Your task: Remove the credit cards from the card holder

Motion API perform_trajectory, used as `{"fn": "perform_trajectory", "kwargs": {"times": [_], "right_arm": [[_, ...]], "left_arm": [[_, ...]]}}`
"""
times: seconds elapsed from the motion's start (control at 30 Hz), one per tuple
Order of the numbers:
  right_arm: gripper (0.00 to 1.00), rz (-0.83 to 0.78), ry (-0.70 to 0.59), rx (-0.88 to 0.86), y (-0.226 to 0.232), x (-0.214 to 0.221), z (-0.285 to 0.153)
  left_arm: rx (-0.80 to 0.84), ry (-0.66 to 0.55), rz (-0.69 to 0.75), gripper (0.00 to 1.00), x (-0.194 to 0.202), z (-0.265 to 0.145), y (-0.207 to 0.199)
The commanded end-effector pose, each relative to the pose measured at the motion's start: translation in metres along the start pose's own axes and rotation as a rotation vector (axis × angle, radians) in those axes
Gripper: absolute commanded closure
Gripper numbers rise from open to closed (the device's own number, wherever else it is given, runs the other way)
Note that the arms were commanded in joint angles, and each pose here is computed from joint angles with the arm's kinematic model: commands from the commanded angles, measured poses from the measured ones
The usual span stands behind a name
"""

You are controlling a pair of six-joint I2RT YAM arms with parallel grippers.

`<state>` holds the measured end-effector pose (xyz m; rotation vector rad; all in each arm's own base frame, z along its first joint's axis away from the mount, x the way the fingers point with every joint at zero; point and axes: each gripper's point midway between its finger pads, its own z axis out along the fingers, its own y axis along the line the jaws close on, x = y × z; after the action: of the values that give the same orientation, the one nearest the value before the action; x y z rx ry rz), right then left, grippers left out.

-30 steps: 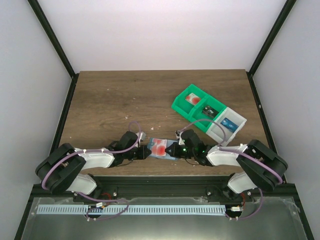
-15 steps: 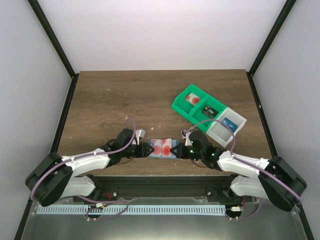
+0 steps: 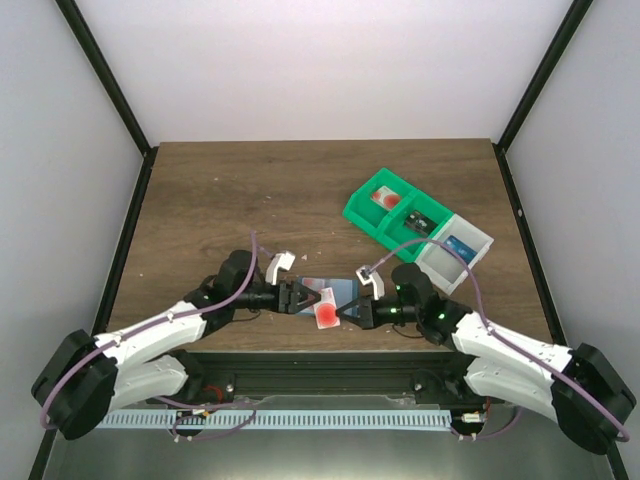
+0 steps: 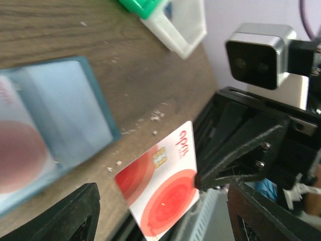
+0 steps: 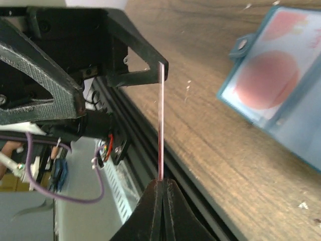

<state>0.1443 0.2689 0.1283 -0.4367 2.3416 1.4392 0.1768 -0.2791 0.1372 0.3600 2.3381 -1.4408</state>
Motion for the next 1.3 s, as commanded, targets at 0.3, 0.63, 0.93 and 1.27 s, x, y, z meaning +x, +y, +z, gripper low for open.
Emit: {"fn": "perform_trajectory", "kwargs": {"times": [0.3, 0.63, 0.93, 1.27], "right_arm": [[1.0, -0.114, 0.077, -0.257, 0.052, 0.014, -0.017], [0.98, -0.081, 0.06, -0.244, 0.047, 0.015, -0.017], [0.58, 0.087, -0.108, -0.337, 0.046, 0.007, -0.029], [0.53, 0.186, -0.257, -0.355, 0.059, -0.031, -0.032]], "left_arm": [[0.222, 0.08, 0.085, 0.46, 0.016, -0.011, -0.04], [0.29, 0.05, 0.061, 1.0, 0.016, -0.017, -0.048], [0.275, -0.136, -0.103, 1.0, -0.011, -0.023, -0.042], [0.319, -0.408, -0.194, 1.0, -0.051, -0.047, -0.045]]}}
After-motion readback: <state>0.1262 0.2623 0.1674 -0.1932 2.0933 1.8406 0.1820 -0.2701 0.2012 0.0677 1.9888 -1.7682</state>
